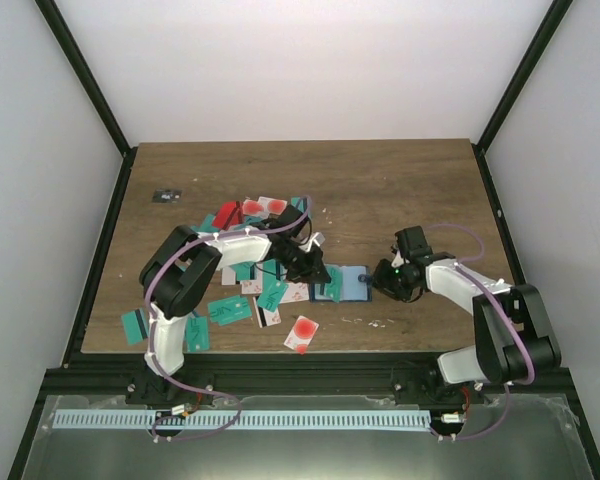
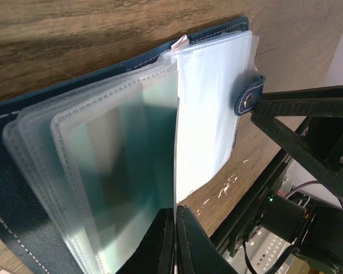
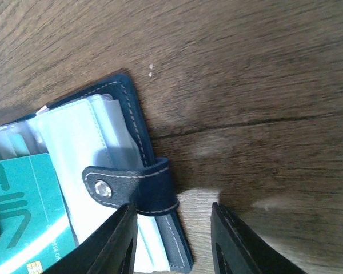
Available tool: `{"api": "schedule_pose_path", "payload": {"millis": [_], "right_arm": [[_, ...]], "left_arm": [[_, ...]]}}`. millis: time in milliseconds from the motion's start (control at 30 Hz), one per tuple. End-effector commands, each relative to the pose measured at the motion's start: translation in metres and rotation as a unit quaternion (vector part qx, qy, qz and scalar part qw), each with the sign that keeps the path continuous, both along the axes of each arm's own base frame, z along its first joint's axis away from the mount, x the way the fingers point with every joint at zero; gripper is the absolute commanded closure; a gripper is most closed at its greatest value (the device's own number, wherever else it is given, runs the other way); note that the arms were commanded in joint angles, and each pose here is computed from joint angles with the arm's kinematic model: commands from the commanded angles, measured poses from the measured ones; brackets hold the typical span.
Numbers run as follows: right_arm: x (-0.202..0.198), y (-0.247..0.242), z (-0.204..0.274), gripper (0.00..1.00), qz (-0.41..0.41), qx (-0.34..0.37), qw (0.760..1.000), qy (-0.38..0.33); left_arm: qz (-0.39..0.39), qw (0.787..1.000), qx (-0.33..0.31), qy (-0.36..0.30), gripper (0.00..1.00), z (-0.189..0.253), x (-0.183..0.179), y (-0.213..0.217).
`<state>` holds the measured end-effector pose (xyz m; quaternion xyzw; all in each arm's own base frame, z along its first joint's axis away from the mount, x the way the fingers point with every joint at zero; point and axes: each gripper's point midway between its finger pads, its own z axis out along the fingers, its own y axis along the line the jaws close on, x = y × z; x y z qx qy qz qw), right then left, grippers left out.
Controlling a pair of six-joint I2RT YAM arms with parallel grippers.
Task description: Put the credit cards into the card holder
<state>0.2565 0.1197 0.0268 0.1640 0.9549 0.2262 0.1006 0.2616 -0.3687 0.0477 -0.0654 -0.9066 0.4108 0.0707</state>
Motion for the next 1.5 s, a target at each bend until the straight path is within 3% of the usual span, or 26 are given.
{"api": "schedule_pose_path", "payload": {"millis": [0,1467], "right_arm": [[0.001,0.003,-0.004,0.63,0.009,0.014,1.0,-0.001],[0.01,0.012,-0.014,0.63,0.038,0.026,0.999,0.007]], "left_arm": [[0.0,1.0,0.005,0.009,0.96,-0.004,0.001,-0.008],[-0.033,0.999,0.019,-0.016,0.96,-0.014,0.013,-0.018]]}}
